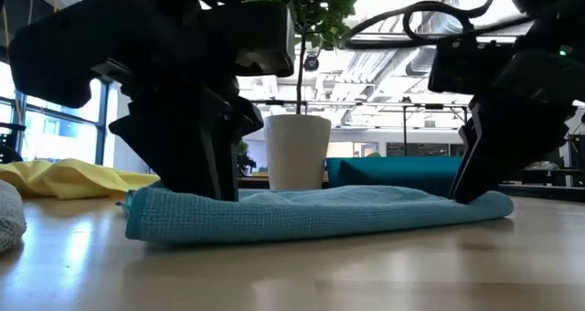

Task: Fold microfiber towels
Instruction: Fold the blue towel

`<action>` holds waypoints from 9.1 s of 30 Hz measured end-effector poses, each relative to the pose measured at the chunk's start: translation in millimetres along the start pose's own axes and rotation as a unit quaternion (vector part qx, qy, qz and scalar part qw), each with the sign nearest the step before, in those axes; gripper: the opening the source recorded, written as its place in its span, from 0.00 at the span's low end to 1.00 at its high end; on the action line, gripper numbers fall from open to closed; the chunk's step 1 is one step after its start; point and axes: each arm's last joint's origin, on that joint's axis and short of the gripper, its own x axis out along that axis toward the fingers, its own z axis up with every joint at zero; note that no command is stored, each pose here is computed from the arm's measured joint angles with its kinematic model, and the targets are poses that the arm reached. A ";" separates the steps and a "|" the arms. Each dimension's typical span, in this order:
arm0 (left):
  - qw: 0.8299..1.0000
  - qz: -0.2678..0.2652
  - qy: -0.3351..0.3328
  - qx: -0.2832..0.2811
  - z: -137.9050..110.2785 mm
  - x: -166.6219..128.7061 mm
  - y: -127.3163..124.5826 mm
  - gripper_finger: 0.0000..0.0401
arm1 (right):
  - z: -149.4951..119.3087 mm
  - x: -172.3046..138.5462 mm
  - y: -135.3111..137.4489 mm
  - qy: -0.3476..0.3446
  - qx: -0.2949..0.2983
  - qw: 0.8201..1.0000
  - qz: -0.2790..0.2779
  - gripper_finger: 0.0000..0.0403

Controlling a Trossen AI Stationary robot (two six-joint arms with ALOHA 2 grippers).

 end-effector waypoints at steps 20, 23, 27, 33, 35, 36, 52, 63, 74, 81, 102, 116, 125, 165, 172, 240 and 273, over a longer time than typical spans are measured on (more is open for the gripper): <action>0.999 0.043 0.025 0.015 6.5 -24.8 -2.0 0.22 | 3.7 -5.9 8.7 -0.036 0.060 0.997 0.028 0.36; 0.998 0.046 0.037 -0.001 2.9 -26.1 -4.4 0.22 | 0.1 6.9 7.9 -0.033 0.097 0.995 0.013 0.36; 0.998 0.045 0.039 -0.006 1.0 -28.8 -9.3 0.22 | -5.1 17.2 6.8 -0.030 0.110 0.993 -0.010 0.36; 0.998 0.045 0.045 -0.003 -2.1 -31.2 -14.8 0.22 | -10.2 16.1 1.9 0.003 0.053 0.998 -0.035 0.36; 0.998 0.046 0.053 -0.006 -3.5 -31.4 -14.6 0.22 | -11.7 13.0 -3.0 0.018 0.026 0.998 -0.052 0.36; 0.997 0.047 0.054 -0.009 -3.8 -31.5 -14.2 0.22 | -11.9 10.6 -5.6 0.024 0.019 0.998 -0.062 0.36; 0.997 0.047 0.059 -0.019 -7.2 -32.7 -21.0 0.22 | 11.1 -20.4 11.4 -0.071 -0.095 0.992 0.045 0.36; 0.996 0.047 0.072 -0.012 -15.4 -35.2 -35.8 0.22 | 3.6 12.8 44.7 -0.131 -0.191 0.968 0.093 0.40; 0.995 0.049 0.087 -0.014 -29.4 -39.8 -59.0 0.22 | 14.9 45.2 79.9 -0.122 -0.281 0.946 0.108 0.49; 0.995 0.045 0.085 -0.013 -35.5 -42.0 -71.9 0.22 | 17.3 47.6 79.6 -0.118 -0.268 0.951 0.101 0.45; 0.996 0.057 0.071 -0.005 -42.4 -44.9 -85.8 0.22 | 16.1 53.0 66.3 -0.072 -0.212 0.972 0.074 0.03; 0.981 0.165 -0.076 0.073 -20.1 -44.3 -81.9 0.22 | 50.4 18.9 89.1 -0.071 -0.131 0.982 0.114 0.00; 0.976 0.170 -0.127 0.053 -7.7 -44.1 -79.0 0.25 | 63.9 6.6 98.9 -0.061 -0.070 0.989 0.115 0.00; 0.956 0.154 -0.249 0.006 9.9 -38.9 -79.6 0.26 | 58.6 -27.4 114.2 -0.023 -0.005 1.000 -0.007 0.00; 0.962 0.099 -0.253 -0.025 23.8 -36.2 -62.5 0.26 | 60.0 -42.9 116.2 -0.046 -0.016 0.999 -0.001 0.00; 0.947 0.085 -0.297 0.082 47.4 -20.7 -39.7 0.27 | 47.1 -63.4 120.4 -0.035 -0.121 0.992 0.003 0.00; 0.979 0.022 -0.202 0.001 32.3 -4.2 -34.2 0.19 | 39.7 -70.4 133.0 -0.056 -0.142 0.988 0.034 0.00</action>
